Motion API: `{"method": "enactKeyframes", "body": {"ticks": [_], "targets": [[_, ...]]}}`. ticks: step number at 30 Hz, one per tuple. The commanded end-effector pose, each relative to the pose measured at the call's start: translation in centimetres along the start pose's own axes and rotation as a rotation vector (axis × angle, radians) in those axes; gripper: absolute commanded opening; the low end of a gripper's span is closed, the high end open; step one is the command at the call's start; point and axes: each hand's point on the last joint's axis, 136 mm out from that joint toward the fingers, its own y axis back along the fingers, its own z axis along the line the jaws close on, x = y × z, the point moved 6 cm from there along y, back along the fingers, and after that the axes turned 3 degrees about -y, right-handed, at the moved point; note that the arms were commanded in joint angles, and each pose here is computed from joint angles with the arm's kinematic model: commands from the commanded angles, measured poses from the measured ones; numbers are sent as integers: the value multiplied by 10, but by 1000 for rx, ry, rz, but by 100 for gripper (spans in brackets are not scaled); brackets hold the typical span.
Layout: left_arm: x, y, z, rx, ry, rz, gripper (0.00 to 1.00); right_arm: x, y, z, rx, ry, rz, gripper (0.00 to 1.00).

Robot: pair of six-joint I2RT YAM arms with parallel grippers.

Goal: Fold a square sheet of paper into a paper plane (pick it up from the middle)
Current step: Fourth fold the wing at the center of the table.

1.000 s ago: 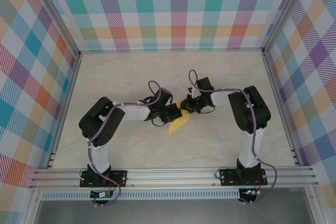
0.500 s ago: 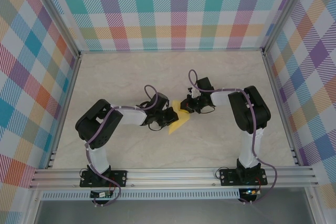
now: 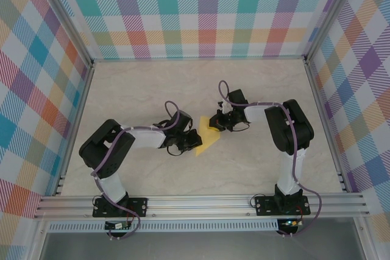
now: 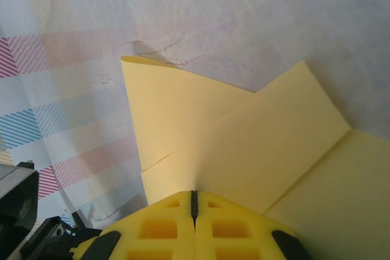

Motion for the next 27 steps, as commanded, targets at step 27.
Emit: {"method": "enactKeyframes", "body": {"ticks": [27], "targets": [[23,-11,6,-23,56,105,15,15,-16,-58,230,-94,16,3]]}}
